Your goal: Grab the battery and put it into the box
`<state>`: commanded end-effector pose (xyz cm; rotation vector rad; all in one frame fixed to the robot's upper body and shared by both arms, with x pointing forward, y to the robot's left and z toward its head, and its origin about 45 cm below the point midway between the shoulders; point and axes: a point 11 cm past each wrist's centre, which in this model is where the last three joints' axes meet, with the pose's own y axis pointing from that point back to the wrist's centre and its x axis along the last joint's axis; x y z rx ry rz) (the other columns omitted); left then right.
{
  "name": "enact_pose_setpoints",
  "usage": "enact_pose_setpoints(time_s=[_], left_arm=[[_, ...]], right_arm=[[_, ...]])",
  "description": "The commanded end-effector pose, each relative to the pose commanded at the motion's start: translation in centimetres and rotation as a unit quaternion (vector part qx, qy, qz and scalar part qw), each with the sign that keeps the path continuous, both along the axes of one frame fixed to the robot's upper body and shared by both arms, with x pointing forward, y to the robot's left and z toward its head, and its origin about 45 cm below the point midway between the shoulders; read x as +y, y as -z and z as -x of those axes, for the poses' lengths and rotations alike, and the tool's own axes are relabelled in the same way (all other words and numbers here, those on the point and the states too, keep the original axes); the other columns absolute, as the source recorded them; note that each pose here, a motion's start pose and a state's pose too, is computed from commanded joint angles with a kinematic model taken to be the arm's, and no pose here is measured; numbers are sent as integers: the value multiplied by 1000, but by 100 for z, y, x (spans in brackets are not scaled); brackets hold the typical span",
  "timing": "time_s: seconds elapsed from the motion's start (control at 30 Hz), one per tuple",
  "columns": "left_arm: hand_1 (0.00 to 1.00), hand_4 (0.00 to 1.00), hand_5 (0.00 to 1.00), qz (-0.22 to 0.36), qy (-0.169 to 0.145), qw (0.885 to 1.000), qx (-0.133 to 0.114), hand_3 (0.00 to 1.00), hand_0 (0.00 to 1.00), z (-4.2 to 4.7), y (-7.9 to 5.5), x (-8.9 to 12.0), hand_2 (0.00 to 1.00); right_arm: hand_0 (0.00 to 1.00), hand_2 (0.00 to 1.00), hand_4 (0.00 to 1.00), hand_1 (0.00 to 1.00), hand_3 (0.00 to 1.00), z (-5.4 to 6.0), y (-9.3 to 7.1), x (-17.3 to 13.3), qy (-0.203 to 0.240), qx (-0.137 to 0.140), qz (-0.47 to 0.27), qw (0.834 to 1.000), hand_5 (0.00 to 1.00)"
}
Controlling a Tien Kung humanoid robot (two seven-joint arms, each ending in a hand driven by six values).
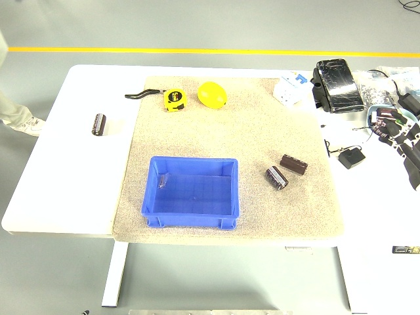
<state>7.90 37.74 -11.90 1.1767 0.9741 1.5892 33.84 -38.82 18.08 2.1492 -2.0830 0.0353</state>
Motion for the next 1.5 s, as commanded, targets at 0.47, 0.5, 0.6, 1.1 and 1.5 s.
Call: enact_pose_setpoints(time_s=[0.47,0.5,0.6,1.1,1.5], left_arm=[[877,777,636,-2,-5,1000,0,681,793,16,0,8,880],[877,777,636,-2,-5,1000,0,681,793,19,1,7,880],[873,778,637,-1,-6,1000,1,683,783,33,4,4,878],[872,778,637,2,-9,1000,2,684,780,47,13,-18,876],[870,777,634,1,-5,1000,9,682,776,87,19,-18,875]], right_arm=[[786,813,998,779,841,-343,-450,-3,-168,-58,302,937,481],[786,813,998,779,841,-361,-473,13,-180,-64,323,927,481],[787,811,998,778,840,-421,-512,116,-222,-81,388,891,376],[778,819,998,774,853,-571,-256,646,-401,-97,565,714,295],[775,828,998,773,888,-746,-173,1006,-436,-147,618,637,246]])
